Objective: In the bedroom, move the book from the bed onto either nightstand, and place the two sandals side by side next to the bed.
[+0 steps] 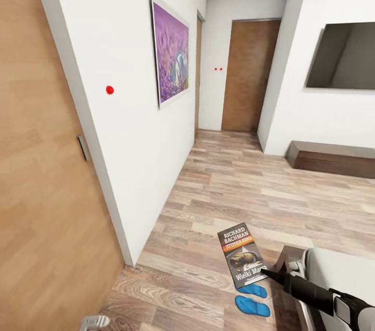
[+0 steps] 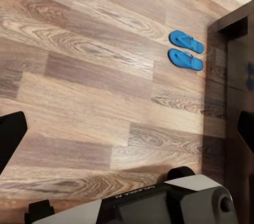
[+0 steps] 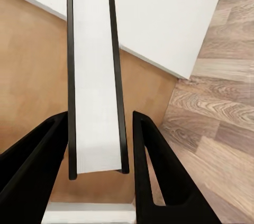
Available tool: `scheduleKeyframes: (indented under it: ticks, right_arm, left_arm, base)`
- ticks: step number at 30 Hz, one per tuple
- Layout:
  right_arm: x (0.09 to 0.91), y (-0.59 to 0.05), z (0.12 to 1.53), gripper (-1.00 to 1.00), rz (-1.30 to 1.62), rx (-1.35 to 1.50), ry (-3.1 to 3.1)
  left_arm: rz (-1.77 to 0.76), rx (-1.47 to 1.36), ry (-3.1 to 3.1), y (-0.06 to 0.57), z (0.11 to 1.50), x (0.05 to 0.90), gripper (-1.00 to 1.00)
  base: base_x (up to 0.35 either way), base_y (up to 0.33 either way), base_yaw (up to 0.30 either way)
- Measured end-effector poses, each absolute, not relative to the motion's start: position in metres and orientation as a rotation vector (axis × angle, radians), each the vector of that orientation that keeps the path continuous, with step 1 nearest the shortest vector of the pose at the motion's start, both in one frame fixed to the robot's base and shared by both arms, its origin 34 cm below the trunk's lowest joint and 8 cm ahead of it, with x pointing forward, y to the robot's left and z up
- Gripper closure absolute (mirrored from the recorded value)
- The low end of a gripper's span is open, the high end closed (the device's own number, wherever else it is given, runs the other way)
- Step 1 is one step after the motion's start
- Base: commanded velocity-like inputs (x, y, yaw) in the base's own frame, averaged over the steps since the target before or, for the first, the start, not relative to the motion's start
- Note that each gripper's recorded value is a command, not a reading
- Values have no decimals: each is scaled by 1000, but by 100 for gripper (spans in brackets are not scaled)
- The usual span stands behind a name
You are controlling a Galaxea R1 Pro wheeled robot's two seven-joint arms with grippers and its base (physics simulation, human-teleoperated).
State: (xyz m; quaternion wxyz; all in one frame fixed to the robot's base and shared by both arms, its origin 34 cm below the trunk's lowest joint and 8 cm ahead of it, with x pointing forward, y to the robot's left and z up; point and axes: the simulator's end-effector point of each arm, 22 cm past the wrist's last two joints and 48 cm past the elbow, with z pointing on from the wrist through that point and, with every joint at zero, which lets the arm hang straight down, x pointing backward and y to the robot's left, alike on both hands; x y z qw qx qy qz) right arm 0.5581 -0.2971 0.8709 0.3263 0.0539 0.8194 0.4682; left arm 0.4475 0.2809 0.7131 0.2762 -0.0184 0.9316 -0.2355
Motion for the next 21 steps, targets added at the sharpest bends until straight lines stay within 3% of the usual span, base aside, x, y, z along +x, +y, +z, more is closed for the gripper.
scheduleKeyframes:
  ticks: [6, 21]
  right_arm:
    - [558, -297, 872, 100, 1227, 144, 2143]
    - [558, -297, 872, 100, 1227, 143, 2144]
  left_arm:
    - [-633, -49, 2502, 281, 713, 447, -100]
    - [-633, -49, 2502, 281, 713, 447, -100]
  base:
    - [73, 0, 152]
    - [299, 34, 6]
